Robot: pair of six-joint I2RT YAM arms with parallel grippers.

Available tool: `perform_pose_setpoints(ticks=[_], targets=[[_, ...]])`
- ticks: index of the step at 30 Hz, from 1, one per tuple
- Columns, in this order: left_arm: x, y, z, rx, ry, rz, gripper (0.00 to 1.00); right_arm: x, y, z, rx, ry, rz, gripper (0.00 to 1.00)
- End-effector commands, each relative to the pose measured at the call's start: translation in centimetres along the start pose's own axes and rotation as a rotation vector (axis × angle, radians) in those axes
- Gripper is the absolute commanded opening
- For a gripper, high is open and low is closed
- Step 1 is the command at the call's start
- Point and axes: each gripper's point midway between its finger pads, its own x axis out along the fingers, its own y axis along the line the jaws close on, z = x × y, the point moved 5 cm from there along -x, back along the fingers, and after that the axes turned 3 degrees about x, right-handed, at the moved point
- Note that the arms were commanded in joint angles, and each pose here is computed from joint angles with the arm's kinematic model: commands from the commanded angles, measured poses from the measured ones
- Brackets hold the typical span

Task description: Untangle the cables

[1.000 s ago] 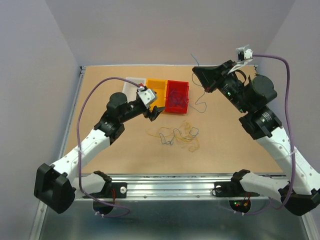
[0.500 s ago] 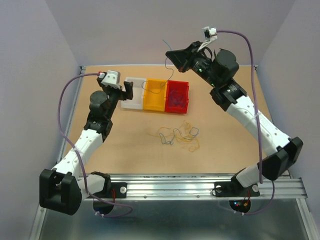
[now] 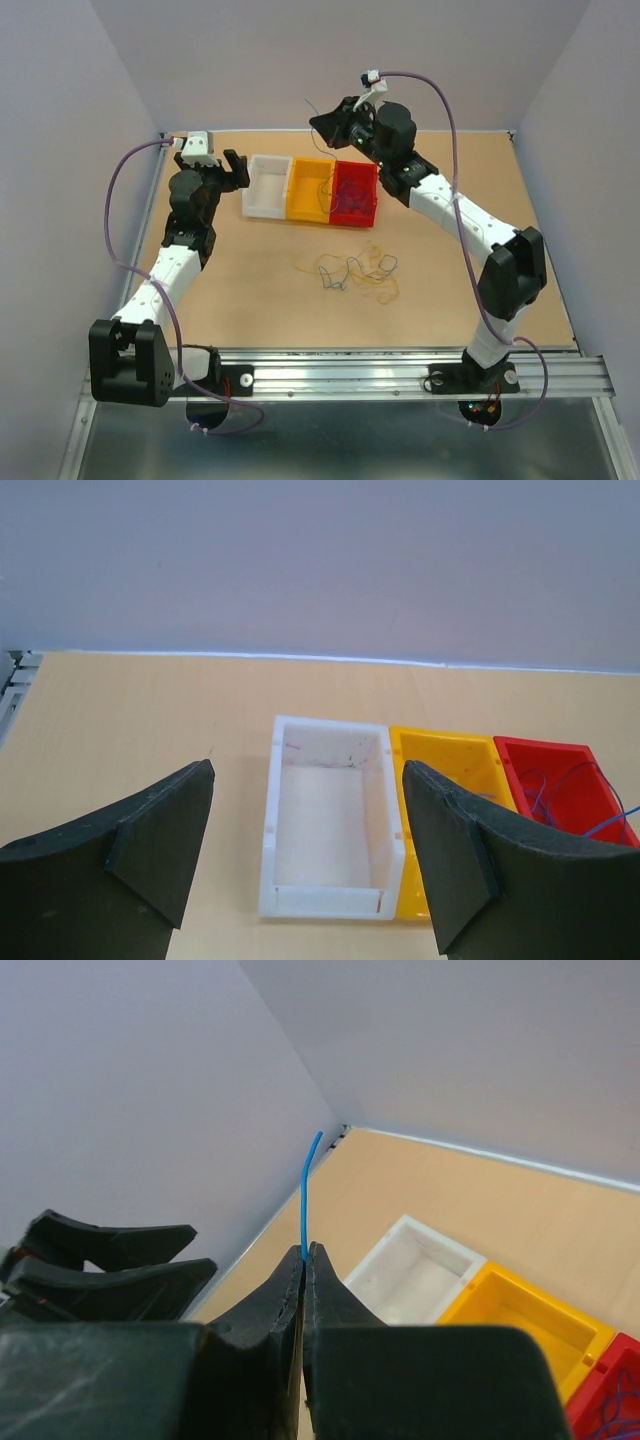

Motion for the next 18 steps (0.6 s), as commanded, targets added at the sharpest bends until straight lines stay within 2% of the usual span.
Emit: perform_pose_setpoints(ticks=[1, 9, 18], targets=[[0.2, -0.6, 3.9, -0.007, -0.122, -0.036, 0.87, 1.7, 0.8, 2.6, -0.051, -0.110, 0.032, 0.01], [0.4, -0.8, 3.6, 0.001, -0.115, -0.055, 0.87, 4.8, -0.8, -0.1, 0.015, -0.057, 0.052, 0.01], [0.3, -1.0, 3.6, 0.002, -0.114, -0.069, 0.87, 3.7, 3.0, 1.6, 0.111, -0.055, 0.176, 0.01]])
